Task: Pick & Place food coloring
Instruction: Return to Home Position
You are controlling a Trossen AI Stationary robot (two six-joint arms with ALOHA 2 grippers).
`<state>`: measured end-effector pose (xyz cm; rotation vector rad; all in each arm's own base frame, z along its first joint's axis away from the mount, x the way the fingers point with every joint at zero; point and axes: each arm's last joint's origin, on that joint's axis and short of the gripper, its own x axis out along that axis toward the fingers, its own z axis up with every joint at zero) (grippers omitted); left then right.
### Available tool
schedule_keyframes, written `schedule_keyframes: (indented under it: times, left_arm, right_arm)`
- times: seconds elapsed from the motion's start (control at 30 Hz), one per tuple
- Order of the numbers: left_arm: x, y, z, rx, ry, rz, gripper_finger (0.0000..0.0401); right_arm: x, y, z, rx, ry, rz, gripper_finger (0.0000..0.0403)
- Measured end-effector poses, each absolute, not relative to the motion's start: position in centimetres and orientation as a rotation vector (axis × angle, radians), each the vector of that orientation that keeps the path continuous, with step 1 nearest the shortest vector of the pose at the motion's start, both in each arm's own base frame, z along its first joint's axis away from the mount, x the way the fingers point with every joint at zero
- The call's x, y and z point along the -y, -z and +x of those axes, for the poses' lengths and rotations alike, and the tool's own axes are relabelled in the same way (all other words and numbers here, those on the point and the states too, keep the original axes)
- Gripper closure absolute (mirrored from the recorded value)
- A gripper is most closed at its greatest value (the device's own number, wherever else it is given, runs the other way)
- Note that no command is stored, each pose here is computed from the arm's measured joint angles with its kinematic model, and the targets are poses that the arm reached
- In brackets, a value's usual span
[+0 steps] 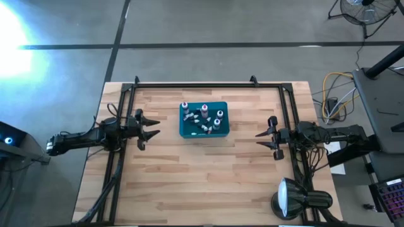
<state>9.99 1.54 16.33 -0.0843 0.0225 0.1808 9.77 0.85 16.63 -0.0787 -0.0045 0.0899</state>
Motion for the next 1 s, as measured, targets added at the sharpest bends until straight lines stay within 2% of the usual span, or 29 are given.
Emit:
schedule_keyframes:
  times: [0.43, 1.0]
  left_arm:
    - [-1.54, -16.33, 10.0, -0.022, -0.181, -0.084, 0.0222]
    - [-1.54, -16.42, 9.99, -0.019, -0.181, -0.084, 0.0222]
  right_arm:
    - [-0.85, -16.62, 9.77, 0.004, -0.09, -0.079, 0.0268]
    - [-0.85, -16.62, 9.77, 0.005, -0.09, -0.085, 0.0278]
